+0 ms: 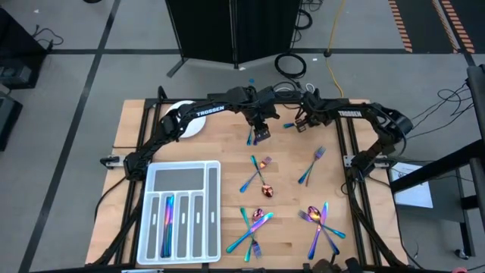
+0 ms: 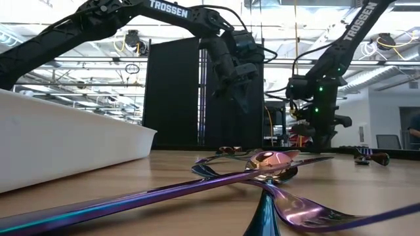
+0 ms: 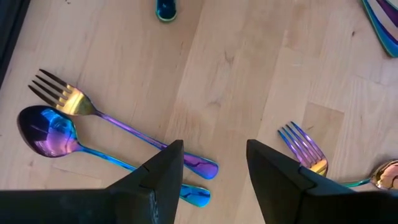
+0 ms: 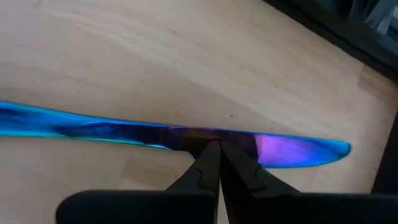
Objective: Sort silverware
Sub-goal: Put the iridescent blue knife in the silverware tray
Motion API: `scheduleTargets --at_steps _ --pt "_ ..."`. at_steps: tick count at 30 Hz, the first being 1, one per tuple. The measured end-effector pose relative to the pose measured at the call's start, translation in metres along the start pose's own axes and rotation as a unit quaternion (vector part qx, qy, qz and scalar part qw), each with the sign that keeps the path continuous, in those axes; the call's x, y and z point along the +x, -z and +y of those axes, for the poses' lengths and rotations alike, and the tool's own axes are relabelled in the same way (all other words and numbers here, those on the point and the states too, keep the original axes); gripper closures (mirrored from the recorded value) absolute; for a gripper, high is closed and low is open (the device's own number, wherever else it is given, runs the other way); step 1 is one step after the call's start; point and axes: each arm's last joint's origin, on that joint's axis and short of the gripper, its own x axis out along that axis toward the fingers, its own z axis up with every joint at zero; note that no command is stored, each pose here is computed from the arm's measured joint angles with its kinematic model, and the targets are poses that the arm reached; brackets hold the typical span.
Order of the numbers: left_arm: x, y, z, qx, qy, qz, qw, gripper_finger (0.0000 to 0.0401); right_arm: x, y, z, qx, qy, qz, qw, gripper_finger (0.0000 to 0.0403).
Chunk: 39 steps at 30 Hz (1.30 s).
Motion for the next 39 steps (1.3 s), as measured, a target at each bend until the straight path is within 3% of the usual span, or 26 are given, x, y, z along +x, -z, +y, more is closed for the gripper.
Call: scheduleTargets --at_steps 5,15,21,30,33,39 --pt "0.000 0.000 0.000 0.000 0.000 0.000 1.000 0.0223 0.002 -0.001 0.005 -0.006 0.002 0.000 1.000 0.0402" --pt "0.000 0.009 -0.001 -0.003 0.003 0.047 0.999 0.0223 -0.004 0.003 0.027 0.002 -0.108 0.019 0.994 0.0402" --pt "0.000 0.015 -0.009 0.041 0.011 0.077 0.996 0.0223 -0.011 0.011 0.046 -0.005 -0.134 0.025 0.991 0.0402" --pt "0.020 0.013 -0.030 0.138 0.023 0.051 0.989 0.0223 -0.020 0.022 0.070 -0.017 -0.169 0.037 0.985 0.0403" --pt "0.030 0.011 -0.029 0.167 -0.001 0.026 0.986 0.0223 -0.021 0.023 0.071 -0.023 -0.173 0.038 0.984 0.0403" --pt "0.042 0.008 -0.018 0.168 0.011 -0.012 0.986 0.0223 -0.020 0.023 0.070 -0.032 -0.172 0.036 0.984 0.0403"
